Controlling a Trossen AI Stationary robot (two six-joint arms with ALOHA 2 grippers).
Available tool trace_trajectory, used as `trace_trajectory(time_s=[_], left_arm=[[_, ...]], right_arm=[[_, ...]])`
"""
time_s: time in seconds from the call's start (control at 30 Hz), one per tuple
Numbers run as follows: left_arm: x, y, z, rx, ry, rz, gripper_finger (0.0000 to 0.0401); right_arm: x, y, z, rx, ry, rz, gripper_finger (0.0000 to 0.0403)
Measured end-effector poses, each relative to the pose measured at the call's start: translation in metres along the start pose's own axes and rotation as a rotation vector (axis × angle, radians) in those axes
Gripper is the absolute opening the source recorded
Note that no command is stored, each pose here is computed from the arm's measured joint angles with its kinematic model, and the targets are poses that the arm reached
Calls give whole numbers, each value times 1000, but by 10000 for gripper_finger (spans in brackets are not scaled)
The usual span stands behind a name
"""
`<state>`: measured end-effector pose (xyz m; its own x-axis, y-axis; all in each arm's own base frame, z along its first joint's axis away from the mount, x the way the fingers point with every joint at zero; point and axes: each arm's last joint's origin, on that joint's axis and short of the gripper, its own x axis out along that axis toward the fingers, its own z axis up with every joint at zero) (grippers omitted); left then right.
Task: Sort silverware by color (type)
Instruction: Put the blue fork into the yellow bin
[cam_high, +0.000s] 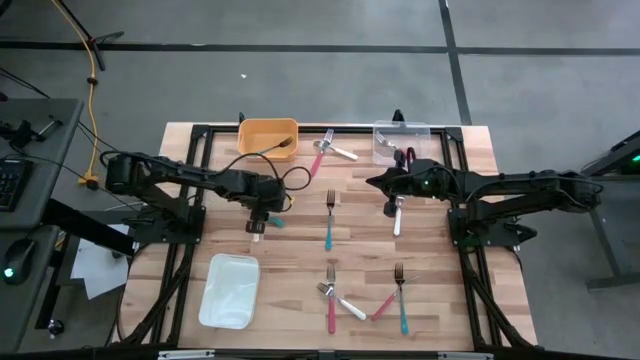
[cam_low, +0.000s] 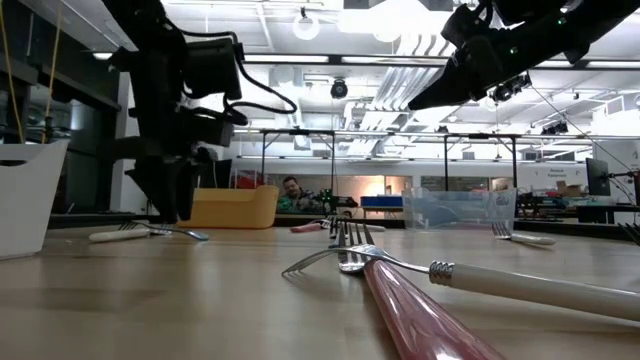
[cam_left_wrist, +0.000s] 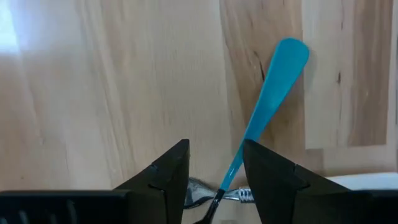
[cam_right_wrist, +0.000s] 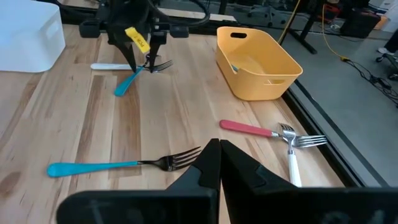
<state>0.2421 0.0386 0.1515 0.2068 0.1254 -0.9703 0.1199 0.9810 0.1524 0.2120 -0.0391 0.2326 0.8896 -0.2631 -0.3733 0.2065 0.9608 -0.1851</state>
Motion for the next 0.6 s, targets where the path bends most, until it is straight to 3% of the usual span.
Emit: trace_trajectory(time_s=[0.6], left_arm=[[8,-1,0,53,41,-6,131]], right_arm=[[0,0,0,1,0,3,0]])
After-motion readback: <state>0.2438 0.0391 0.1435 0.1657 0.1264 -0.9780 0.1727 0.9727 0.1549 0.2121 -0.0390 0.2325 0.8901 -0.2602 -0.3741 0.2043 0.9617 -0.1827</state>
